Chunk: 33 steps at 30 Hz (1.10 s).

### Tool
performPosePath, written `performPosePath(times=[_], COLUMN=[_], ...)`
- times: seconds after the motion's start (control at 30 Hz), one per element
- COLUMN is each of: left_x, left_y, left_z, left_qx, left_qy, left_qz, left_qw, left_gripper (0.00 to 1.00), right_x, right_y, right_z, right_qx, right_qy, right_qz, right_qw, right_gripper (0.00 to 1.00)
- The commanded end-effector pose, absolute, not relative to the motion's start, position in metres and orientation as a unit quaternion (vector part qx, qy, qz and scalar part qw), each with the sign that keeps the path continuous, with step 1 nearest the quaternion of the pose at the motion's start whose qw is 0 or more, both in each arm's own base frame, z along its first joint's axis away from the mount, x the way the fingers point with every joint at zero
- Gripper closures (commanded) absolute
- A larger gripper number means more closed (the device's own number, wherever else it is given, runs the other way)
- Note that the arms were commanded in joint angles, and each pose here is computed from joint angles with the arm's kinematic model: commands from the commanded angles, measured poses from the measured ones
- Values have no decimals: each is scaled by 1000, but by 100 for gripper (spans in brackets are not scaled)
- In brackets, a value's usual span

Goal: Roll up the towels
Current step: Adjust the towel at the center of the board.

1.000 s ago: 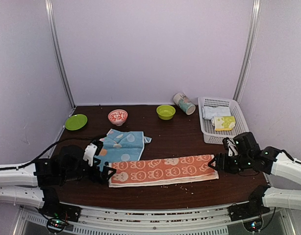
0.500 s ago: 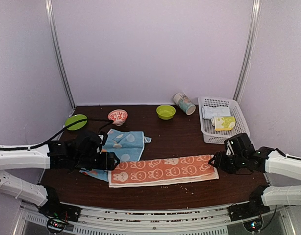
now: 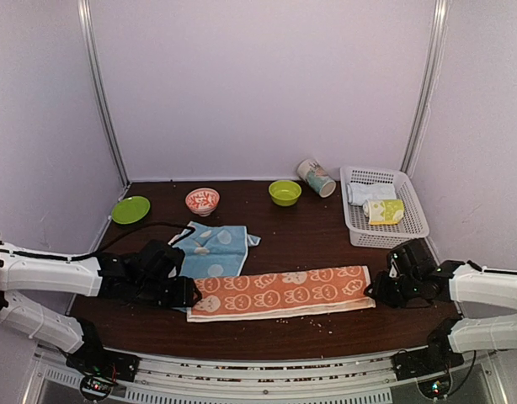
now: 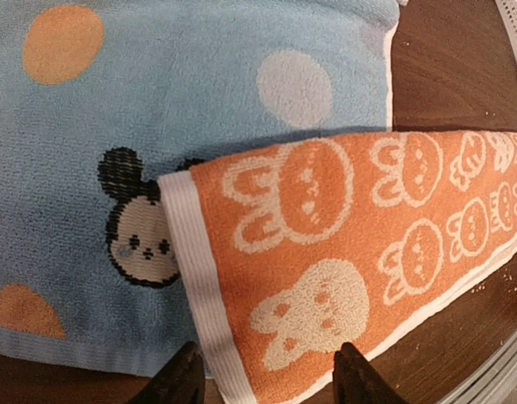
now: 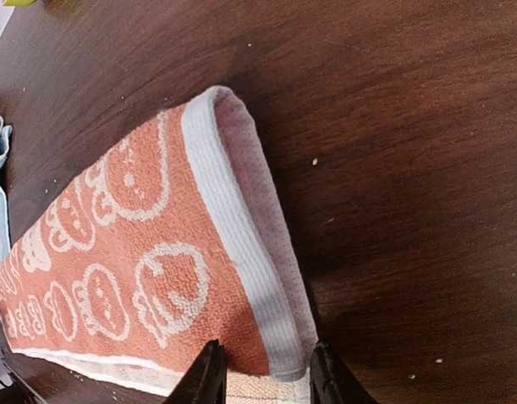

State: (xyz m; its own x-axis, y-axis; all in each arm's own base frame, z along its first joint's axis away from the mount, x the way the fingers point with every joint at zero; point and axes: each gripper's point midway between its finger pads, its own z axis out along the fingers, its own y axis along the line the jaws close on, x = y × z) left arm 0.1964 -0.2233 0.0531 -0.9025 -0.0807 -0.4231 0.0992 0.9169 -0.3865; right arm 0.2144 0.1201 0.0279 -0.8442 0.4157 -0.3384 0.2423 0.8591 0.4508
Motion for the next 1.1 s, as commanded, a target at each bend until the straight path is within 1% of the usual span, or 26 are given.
performPosePath(times=[0.0, 0.17, 0.27, 0.4, 0.6, 0.63, 0.7, 0.73, 0.77, 0.83, 0.93, 1.07], left_x=[199, 199, 199, 198, 198, 198, 199, 199, 199, 199, 199, 197], left_y=[-230, -229, -229, -228, -224, -224, -223, -223, -223, -224, -223, -221], left_z=[51, 49, 48, 48, 50, 50, 51, 51, 51, 50, 50, 49], left_qx=[2, 2, 3, 3, 3, 4, 4, 5, 6, 6, 7, 6], left_qy=[951, 952, 952, 953, 954, 954, 955, 955, 955, 955, 956, 956], left_qz=[-218, -214, -213, -211, -204, -202, -200, -199, -197, -197, -197, -195], left_qw=[220, 218, 218, 217, 220, 221, 222, 222, 221, 221, 219, 219], left_gripper=[47, 48, 48, 49, 51, 51, 49, 48, 48, 47, 47, 47], right_x=[217, 217, 216, 215, 211, 210, 211, 212, 213, 219, 232, 247], right_y=[120, 120, 120, 121, 119, 117, 115, 115, 115, 114, 114, 113], right_z=[27, 29, 30, 33, 41, 40, 39, 38, 38, 40, 49, 56], right_qx=[178, 177, 176, 170, 155, 155, 155, 155, 157, 161, 167, 168], right_qy=[937, 937, 937, 938, 942, 943, 944, 944, 944, 941, 933, 926], right_qz=[204, 203, 205, 207, 201, 195, 188, 186, 186, 184, 191, 203], right_qw=[221, 222, 223, 222, 222, 221, 222, 223, 225, 234, 254, 269], right_gripper=[68, 78, 85, 100, 100, 97, 75, 69, 64, 59, 56, 53])
